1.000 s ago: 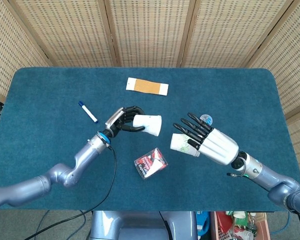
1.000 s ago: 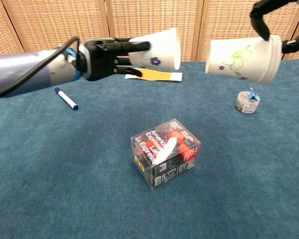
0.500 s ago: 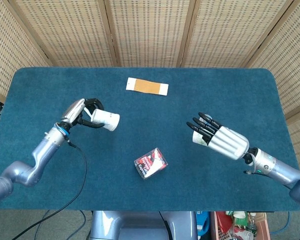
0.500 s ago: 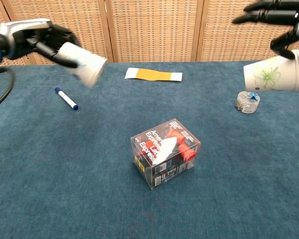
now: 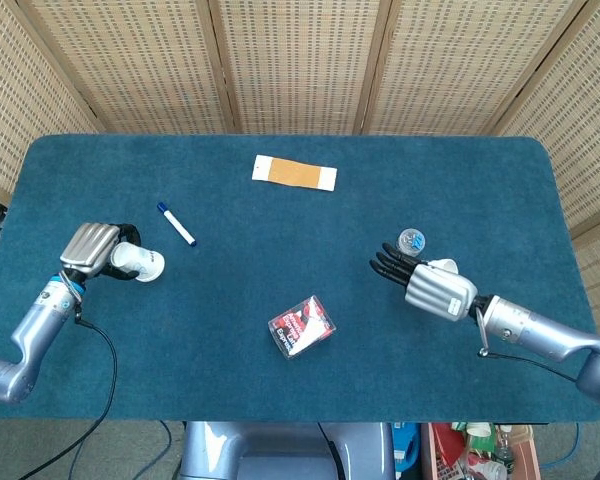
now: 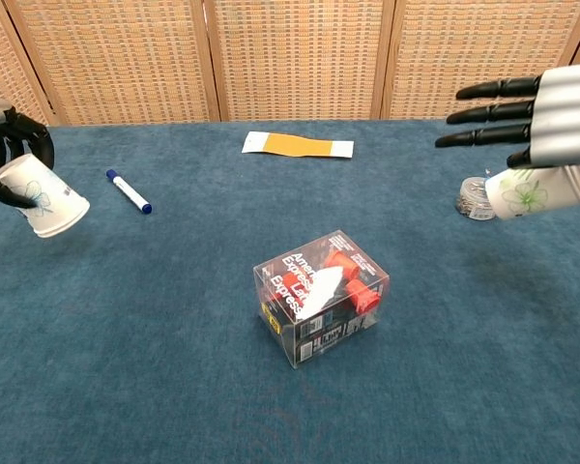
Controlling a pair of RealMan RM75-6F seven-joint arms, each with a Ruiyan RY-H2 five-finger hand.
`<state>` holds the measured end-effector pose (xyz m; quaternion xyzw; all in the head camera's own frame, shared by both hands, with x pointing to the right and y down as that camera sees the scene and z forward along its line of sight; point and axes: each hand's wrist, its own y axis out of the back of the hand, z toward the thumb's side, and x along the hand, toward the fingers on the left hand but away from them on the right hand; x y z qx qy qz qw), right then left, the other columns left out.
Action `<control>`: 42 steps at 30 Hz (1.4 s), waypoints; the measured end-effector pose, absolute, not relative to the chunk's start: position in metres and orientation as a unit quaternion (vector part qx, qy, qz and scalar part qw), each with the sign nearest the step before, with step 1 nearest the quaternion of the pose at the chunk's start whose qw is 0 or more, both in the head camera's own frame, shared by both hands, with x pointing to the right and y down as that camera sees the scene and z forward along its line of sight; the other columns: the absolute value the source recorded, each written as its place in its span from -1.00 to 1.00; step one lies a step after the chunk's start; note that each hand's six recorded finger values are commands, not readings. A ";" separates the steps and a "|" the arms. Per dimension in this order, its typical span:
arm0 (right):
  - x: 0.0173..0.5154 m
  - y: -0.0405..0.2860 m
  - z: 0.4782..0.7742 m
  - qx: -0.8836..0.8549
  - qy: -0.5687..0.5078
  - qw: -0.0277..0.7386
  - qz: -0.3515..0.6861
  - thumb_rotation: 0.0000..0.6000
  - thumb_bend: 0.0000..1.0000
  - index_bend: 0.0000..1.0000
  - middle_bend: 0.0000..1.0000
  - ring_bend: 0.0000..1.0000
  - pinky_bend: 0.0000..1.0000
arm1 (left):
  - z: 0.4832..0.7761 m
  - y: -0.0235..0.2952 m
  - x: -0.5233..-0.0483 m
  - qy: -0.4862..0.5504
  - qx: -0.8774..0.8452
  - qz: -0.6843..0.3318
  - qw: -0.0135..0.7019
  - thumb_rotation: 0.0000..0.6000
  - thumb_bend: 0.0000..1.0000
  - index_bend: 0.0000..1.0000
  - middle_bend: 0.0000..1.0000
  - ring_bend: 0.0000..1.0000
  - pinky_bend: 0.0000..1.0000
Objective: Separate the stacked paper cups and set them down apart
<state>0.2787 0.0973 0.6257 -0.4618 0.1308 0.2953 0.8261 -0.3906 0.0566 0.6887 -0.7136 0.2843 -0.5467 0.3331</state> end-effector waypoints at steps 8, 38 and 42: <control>0.263 0.102 0.645 -0.431 0.164 0.836 0.295 1.00 -0.95 -0.83 -1.00 -1.00 -0.99 | 0.697 0.070 -0.389 0.275 -0.718 -0.559 0.311 1.00 -0.74 -1.00 -1.00 -1.00 -0.55; 0.344 0.152 0.551 -0.575 -0.358 0.600 0.426 1.00 -1.00 -1.00 -1.00 -1.00 -1.00 | 0.583 0.130 -0.421 0.413 -0.647 -0.524 0.368 1.00 -0.80 -1.00 -1.00 -1.00 -1.00; 0.367 0.177 0.560 -0.580 -0.390 0.545 0.464 1.00 -1.00 -1.00 -1.00 -1.00 -1.00 | 0.578 0.158 -0.433 0.434 -0.618 -0.537 0.376 1.00 -0.80 -1.00 -1.00 -1.00 -1.00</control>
